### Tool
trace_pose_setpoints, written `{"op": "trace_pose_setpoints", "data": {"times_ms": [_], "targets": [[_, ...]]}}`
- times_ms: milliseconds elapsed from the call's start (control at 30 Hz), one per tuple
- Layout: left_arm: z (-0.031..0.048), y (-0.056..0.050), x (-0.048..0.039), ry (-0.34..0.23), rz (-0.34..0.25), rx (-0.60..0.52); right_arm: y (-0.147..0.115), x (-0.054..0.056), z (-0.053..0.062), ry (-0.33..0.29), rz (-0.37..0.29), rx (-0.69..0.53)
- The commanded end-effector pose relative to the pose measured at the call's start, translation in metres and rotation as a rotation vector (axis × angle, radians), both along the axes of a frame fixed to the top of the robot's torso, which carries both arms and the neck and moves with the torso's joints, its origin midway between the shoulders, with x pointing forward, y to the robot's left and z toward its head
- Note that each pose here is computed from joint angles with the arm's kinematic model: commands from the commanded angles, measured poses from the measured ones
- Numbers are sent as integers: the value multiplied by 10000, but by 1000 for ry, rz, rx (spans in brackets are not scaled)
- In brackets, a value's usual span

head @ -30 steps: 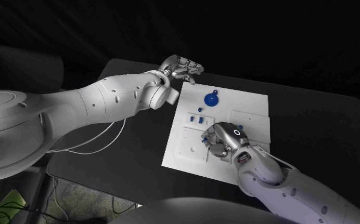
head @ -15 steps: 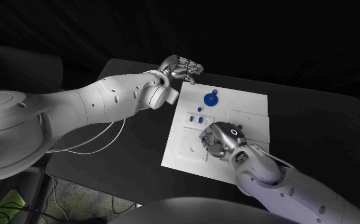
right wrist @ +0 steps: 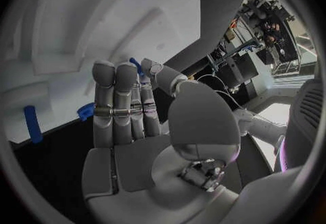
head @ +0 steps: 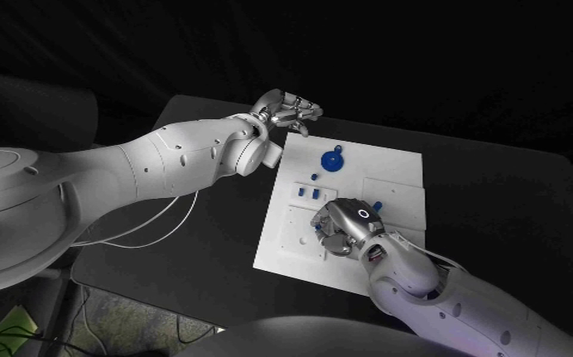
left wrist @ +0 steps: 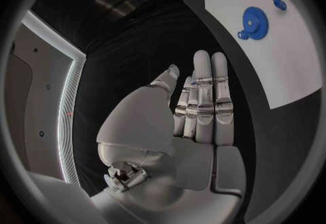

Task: Assemble the parts on the task board

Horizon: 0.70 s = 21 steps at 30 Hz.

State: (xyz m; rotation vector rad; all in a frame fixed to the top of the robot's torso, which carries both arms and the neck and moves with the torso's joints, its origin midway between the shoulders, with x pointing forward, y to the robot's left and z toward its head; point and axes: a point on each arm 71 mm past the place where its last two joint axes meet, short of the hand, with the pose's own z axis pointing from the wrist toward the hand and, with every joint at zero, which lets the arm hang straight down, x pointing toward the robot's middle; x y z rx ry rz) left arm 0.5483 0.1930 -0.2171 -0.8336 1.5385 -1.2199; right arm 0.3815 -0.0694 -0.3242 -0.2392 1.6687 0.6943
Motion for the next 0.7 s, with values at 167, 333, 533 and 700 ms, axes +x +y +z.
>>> {"op": "trace_pose_setpoints", "data": {"times_ms": [167,333,533,700], "targets": [[3,-27,-9,4,-24,0,-19,-30,-106,37,-14,-63],[1,-26,-10,8,-27,0,-24,-31,-108,37,-20,-55],[-1,-19,-10,12,-27,1,-48,-18,-91,21,-53,-30],[-2,-16,-10,13,-28,1,-57,-14,-81,12,-64,-18]]}}
